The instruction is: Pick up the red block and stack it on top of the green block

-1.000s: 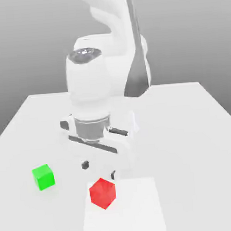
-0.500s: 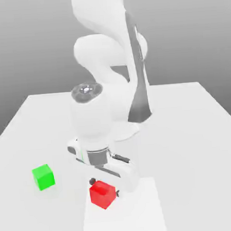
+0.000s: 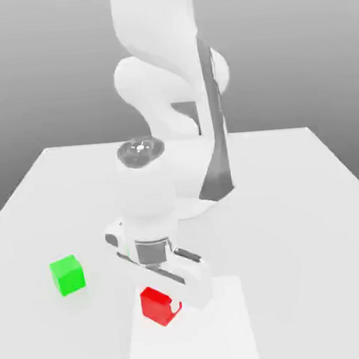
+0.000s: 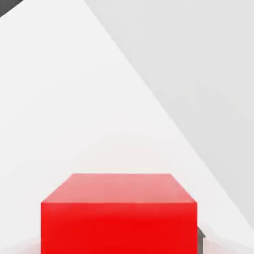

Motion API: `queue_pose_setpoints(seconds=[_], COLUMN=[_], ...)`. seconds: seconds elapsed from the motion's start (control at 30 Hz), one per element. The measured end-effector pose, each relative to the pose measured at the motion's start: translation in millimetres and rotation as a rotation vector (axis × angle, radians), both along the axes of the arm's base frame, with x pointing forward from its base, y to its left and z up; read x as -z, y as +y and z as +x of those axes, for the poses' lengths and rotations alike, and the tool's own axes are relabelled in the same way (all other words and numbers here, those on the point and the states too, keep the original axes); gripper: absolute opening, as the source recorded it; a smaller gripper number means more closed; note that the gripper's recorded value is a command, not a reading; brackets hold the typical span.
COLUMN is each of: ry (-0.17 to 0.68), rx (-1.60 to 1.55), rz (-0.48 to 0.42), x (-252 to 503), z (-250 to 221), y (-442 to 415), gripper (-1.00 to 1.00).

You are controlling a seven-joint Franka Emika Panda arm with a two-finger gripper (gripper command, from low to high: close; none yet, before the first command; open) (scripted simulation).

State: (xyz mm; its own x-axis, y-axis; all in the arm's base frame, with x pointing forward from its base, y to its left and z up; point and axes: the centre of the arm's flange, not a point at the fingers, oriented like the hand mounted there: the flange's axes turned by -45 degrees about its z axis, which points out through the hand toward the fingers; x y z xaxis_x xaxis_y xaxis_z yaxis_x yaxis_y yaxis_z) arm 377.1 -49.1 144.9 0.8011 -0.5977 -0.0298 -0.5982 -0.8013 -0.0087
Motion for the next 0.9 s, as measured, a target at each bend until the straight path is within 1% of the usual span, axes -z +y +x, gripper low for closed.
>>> queue_pose_setpoints(seconds=[0.3, 0.67, 0.9], ry=[0.019, -0.017, -0.018], rx=[0.0, 0.016, 0.247], rz=[0.031, -0.02, -0.016], x=[-24.3, -65.5, -76.9], z=[2.1, -1.8, -22.2], y=[2.5, -5.4, -71.2], gripper=[-1.0, -1.0, -1.0])
